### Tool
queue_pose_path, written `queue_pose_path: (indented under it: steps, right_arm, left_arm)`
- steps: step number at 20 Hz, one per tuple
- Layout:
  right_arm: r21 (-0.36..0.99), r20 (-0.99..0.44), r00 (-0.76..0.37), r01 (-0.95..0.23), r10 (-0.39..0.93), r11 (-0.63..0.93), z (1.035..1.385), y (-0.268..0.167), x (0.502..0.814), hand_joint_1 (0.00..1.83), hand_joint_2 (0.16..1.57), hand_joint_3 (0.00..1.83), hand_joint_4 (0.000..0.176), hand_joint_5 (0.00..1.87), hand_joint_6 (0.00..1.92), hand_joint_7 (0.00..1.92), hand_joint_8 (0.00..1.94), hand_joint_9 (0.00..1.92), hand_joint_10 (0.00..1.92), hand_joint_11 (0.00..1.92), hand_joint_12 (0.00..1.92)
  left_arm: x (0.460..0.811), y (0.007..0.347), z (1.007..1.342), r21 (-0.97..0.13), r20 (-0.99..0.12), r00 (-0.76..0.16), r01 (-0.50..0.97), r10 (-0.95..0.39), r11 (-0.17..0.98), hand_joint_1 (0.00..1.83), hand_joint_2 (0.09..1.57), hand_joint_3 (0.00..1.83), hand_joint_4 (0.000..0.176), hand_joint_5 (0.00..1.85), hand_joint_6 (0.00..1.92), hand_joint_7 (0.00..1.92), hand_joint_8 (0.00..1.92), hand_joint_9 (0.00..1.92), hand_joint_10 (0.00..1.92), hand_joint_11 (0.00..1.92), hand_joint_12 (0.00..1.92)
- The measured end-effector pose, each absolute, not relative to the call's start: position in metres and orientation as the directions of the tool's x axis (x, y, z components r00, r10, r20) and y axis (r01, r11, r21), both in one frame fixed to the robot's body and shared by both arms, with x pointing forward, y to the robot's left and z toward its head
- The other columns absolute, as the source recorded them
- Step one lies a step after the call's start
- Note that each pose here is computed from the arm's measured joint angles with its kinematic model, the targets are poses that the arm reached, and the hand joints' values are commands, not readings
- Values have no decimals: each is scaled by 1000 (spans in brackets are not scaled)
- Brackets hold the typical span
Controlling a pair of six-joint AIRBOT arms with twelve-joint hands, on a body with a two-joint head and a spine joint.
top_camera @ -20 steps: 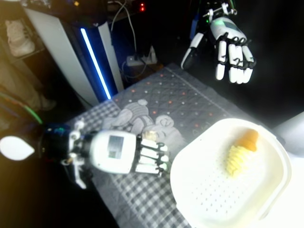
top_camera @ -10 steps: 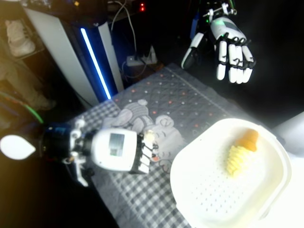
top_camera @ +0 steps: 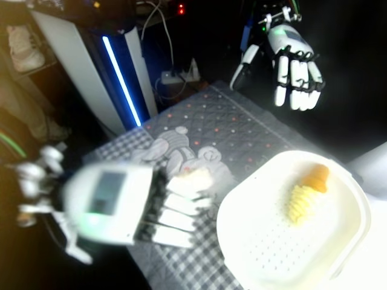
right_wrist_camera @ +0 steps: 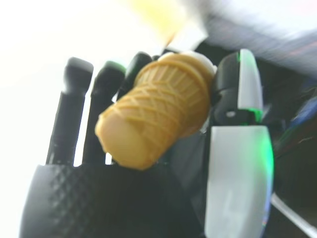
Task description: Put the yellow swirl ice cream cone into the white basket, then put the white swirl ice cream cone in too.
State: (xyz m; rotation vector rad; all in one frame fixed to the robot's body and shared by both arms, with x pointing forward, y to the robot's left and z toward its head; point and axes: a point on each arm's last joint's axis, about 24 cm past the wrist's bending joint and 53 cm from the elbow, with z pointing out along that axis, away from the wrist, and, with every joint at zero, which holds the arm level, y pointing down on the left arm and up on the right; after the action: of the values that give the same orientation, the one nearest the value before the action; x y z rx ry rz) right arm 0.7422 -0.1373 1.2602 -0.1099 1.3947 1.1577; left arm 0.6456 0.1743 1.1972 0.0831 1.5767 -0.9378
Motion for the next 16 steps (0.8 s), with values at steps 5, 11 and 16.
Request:
queue_pose_path:
  steps: [5, 11, 16]
  right_arm:
    - [527, -848, -295, -553, 440, 646, 1194, -75, 806, 1395, 1043, 0, 0, 1041, 848, 1246, 365, 1078, 1015, 857, 1092]
    - [475, -878, -315, -498, 359, 725, 1169, -75, 818, 583, 796, 0, 171, 54, 1, 76, 4, 257, 26, 45, 1045]
    - [520, -854, -306, -505, 420, 689, 1191, -98, 810, 505, 820, 0, 176, 0, 0, 0, 0, 0, 0, 0, 10]
  left_arm:
    - [652, 166, 1199, -515, -853, -255, 554, -455, 654, 718, 796, 0, 103, 367, 0, 350, 0, 326, 1, 0, 862]
    - [654, 150, 1200, -514, -853, -266, 582, -450, 630, 690, 810, 4, 92, 360, 1, 334, 1, 312, 3, 0, 819]
    - [653, 153, 1204, -524, -845, -260, 581, -468, 623, 718, 813, 0, 50, 376, 0, 366, 0, 334, 4, 0, 834]
